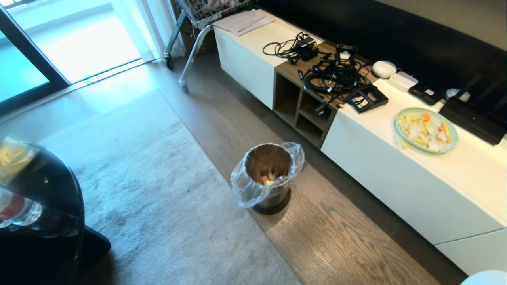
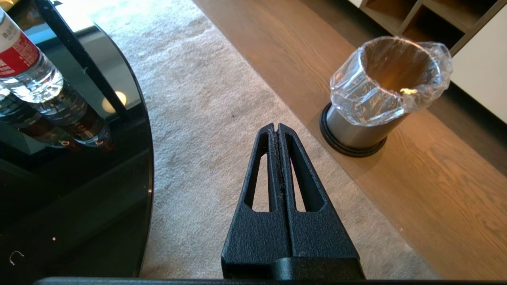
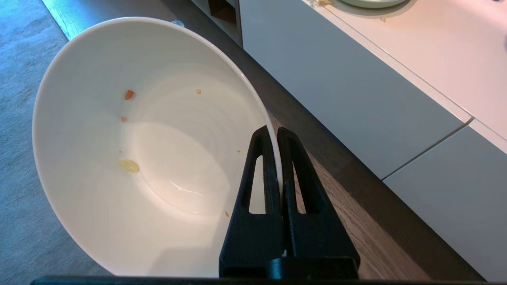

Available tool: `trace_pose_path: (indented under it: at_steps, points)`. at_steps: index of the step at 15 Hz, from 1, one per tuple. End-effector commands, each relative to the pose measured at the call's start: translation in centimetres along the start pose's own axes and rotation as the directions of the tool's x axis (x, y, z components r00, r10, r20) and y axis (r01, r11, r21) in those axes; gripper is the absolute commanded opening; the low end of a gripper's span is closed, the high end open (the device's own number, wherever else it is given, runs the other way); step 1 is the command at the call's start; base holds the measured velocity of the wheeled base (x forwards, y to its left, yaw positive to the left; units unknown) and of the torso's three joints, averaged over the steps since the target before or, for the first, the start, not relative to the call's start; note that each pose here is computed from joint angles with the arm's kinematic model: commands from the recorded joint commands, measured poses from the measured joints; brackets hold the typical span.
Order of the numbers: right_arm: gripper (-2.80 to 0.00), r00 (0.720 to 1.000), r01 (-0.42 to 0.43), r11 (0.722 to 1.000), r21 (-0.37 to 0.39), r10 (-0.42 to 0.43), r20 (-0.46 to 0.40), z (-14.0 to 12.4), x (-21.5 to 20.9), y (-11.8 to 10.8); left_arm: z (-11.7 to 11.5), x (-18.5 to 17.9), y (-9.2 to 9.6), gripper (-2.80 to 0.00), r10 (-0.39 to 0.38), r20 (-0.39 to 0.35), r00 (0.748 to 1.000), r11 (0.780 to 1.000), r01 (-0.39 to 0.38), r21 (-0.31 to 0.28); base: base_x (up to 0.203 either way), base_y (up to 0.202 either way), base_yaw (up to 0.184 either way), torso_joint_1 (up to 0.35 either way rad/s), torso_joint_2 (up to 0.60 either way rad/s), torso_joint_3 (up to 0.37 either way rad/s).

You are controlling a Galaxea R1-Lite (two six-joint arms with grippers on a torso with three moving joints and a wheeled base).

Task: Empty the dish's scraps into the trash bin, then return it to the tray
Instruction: Put the bowl back to the table

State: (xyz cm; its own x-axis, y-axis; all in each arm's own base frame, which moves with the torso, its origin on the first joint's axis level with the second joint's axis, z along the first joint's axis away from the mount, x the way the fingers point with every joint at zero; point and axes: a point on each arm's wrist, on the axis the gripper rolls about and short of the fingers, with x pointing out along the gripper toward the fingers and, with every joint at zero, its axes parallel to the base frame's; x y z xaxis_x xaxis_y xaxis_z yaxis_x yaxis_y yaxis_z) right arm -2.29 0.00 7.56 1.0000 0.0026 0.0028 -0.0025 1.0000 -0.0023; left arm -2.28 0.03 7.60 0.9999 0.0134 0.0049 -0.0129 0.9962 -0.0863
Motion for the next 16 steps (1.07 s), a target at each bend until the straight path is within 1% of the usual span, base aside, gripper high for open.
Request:
trace_pose_path:
  at_steps: [1, 16]
  points:
    - [-2.8, 1.0, -0.001, 1.0, 0.0, 0.001, 0.0, 0.01, 0.01, 0.0, 0.01, 0.0, 0.0, -2.8, 0.0, 0.001, 1.0, 1.0, 0.0, -0.001, 0.0, 0.0, 0.0, 0.002, 0.0, 0.212]
    - [-2.8, 1.0, -0.001, 1.0, 0.001, 0.001, -0.001, 0.0, 0.01, 0.0, 0.01, 0.0, 0.0, -2.8, 0.0, 0.001, 1.0, 1.0, 0.0, -0.001, 0.0, 0.0, 0.0, 0.002, 0.0, 0.202]
